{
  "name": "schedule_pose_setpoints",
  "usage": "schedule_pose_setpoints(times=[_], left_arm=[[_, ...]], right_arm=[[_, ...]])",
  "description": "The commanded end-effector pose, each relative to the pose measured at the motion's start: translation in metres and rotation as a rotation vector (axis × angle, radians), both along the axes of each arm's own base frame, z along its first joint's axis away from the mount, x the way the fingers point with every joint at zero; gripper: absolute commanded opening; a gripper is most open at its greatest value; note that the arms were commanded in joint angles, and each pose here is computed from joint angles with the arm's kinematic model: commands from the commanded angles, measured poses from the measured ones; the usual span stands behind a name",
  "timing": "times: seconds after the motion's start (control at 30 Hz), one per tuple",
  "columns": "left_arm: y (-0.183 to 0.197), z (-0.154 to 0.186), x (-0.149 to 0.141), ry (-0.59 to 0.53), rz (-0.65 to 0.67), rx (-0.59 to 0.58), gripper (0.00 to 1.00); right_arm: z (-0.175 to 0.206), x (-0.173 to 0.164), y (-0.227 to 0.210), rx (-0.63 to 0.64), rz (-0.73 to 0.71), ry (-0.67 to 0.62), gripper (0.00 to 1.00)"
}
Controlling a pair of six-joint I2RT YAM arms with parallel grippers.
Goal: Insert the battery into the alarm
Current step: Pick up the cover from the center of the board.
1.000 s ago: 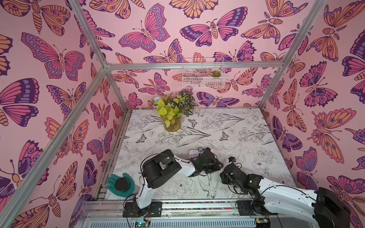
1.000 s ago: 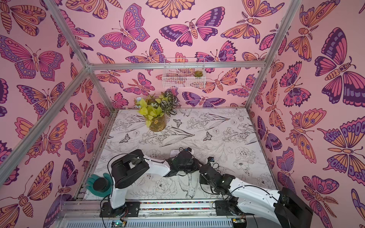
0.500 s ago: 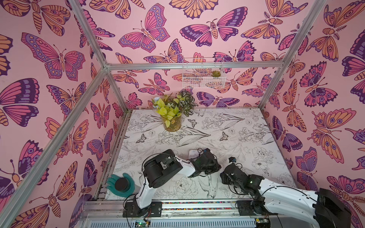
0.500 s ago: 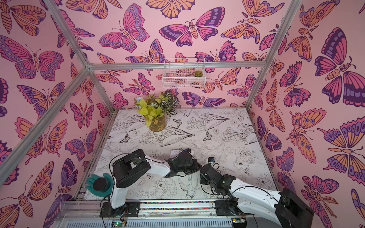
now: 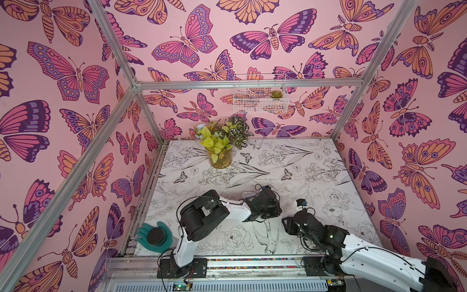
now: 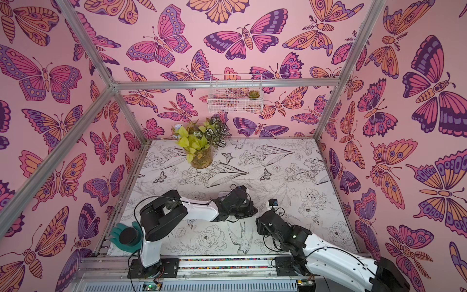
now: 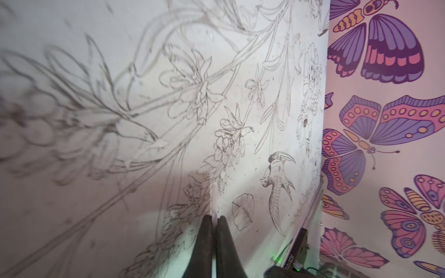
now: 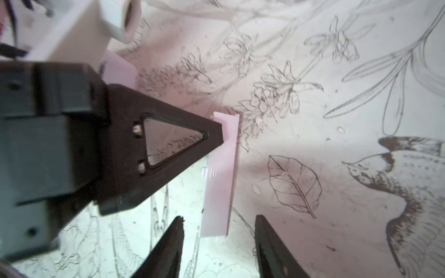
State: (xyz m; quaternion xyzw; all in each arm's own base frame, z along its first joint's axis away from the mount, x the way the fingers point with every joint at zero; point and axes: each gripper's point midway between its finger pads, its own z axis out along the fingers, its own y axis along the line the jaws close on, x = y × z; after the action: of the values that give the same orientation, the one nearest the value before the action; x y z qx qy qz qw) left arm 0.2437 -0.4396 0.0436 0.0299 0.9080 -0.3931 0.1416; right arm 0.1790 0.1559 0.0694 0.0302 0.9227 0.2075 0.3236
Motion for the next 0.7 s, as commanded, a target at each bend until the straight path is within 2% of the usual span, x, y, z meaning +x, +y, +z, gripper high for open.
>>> schedule_pose_setpoints(times=[0.0,0.2,0.3,0.33,0.4,0.47,0.6,0.67], left_arm=[[0.03,0.038,0.02,-0.205,-0.056,0.164,0.0],[0.076,0.109,0.038,-0.447,-0.043,0.268,0.0],[0.11,0.133,0.042,-0.506,0.026,0.272,0.0],[0.12,0.138,0.043,-0.502,0.042,0.242,0.0],[0.142,0.149,0.044,-0.469,0.086,0.113,0.0],[0.16,0.168,0.043,-0.46,0.124,-0.039,0.0],[0.156,0.218,0.023,-0.515,0.049,-0.372,0.0],[0.15,0.24,0.012,-0.54,-0.003,-0.485,0.0]], right_arm=[[0.037,0.009,0.001,-0.029,0.035,-0.103,0.54],[0.059,0.038,-0.016,-0.2,-0.031,-0.15,0.55],[0.06,0.06,-0.023,-0.173,-0.081,-0.093,0.55],[0.06,0.066,-0.021,-0.111,-0.079,-0.057,0.55],[0.066,0.079,-0.006,0.152,-0.046,0.014,0.54],[0.084,0.091,0.004,0.361,-0.019,0.001,0.55],[0.123,0.094,0.028,0.509,0.111,-0.045,0.57],[0.149,0.088,0.046,0.631,0.217,-0.05,0.57]])
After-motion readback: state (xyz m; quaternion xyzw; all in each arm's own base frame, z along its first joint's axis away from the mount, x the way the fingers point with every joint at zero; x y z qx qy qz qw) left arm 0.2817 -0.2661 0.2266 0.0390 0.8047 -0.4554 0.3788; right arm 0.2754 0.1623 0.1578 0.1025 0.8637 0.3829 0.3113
